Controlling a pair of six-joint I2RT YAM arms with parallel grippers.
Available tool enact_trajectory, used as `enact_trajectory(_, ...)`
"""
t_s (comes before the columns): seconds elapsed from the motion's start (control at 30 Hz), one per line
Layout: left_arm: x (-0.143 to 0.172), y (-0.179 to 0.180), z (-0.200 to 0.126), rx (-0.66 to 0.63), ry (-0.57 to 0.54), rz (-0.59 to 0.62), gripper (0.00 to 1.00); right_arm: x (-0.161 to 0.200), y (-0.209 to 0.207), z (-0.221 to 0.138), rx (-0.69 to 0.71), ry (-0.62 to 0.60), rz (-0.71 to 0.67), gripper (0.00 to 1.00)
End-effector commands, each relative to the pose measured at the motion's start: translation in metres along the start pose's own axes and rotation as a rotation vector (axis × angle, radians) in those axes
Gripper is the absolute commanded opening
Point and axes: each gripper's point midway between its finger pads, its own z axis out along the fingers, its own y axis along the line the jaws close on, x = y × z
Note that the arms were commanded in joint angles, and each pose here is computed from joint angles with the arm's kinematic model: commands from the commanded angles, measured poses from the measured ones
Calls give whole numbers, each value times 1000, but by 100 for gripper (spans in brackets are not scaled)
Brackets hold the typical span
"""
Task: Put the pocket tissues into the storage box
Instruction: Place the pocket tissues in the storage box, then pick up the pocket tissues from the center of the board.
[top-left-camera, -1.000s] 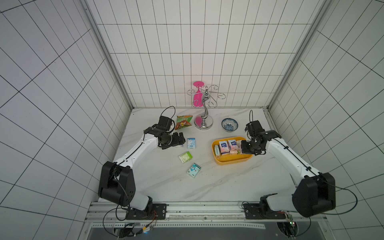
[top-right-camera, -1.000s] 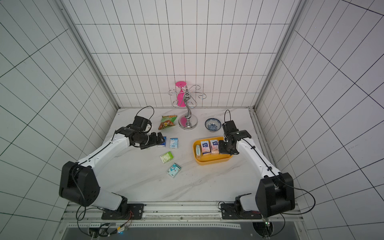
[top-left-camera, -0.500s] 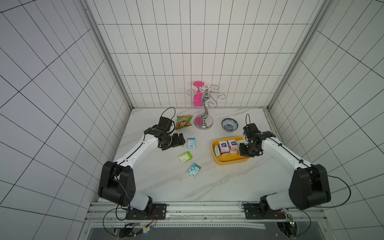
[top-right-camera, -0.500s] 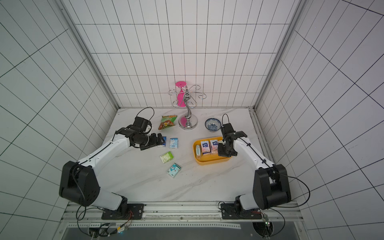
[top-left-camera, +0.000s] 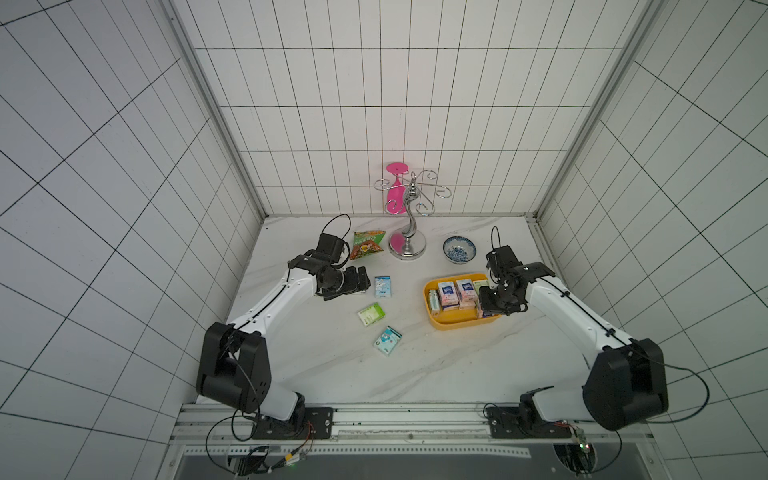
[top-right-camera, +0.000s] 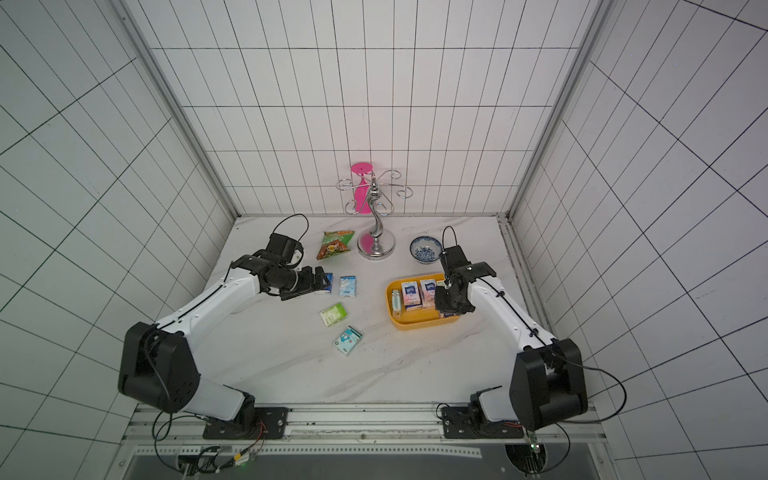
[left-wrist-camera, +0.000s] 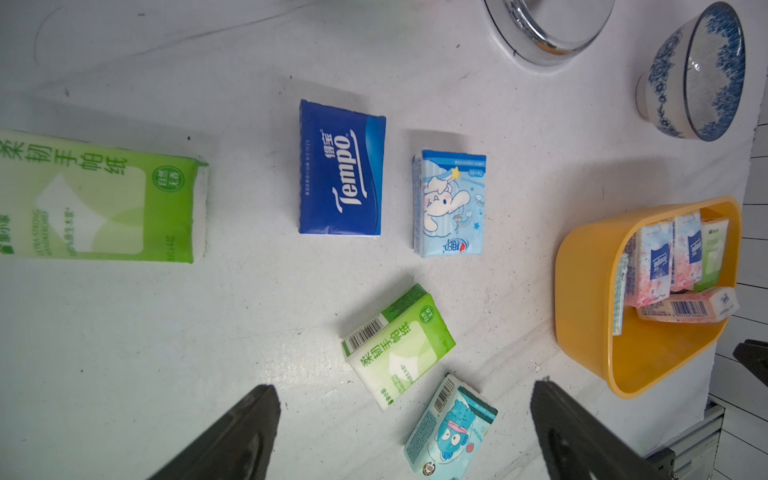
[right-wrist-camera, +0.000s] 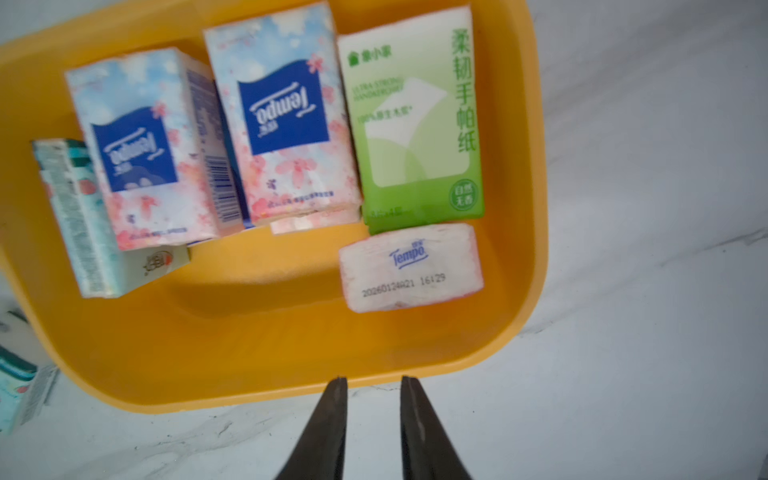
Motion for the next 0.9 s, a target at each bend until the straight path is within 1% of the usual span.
enact_trajectory(0.0,0,2,-1,-9,0,25,98,-24,15,-24,-55,-90,30,33)
enact_trajectory(0.13,2,7,6,-30,25,21,98,-56,27,-29,-96,-159,67,35)
enact_trajectory(0.3,-9,4,11,-31,58,44,98,-115,49,-30,-135,-214,76,36)
enact_trajectory(0.4,-15,7,6,-82,85,90,98,-151,66,-26,-165,-196,43,37)
enact_trajectory(0.5,-13,9,1,-103,123,132,98,-171,82,-16,-187,-133,-4,38)
enact_trajectory(0.57,-7,6,0,-95,165,136,98,-174,83,-12,-174,-77,18,39)
enact_trajectory(0.63,2,3,0,-82,211,128,98,-174,88,-20,-194,-40,47,39)
enact_trajectory(0.73,17,0,11,-110,257,143,97,-171,90,-32,-200,-51,42,39)
enact_trajectory(0.77,20,-1,16,-130,254,170,96,-168,88,-31,-191,-56,35,39)
enact_trajectory(0.87,26,-13,28,-200,192,286,97,-151,76,-27,-159,-69,27,39)
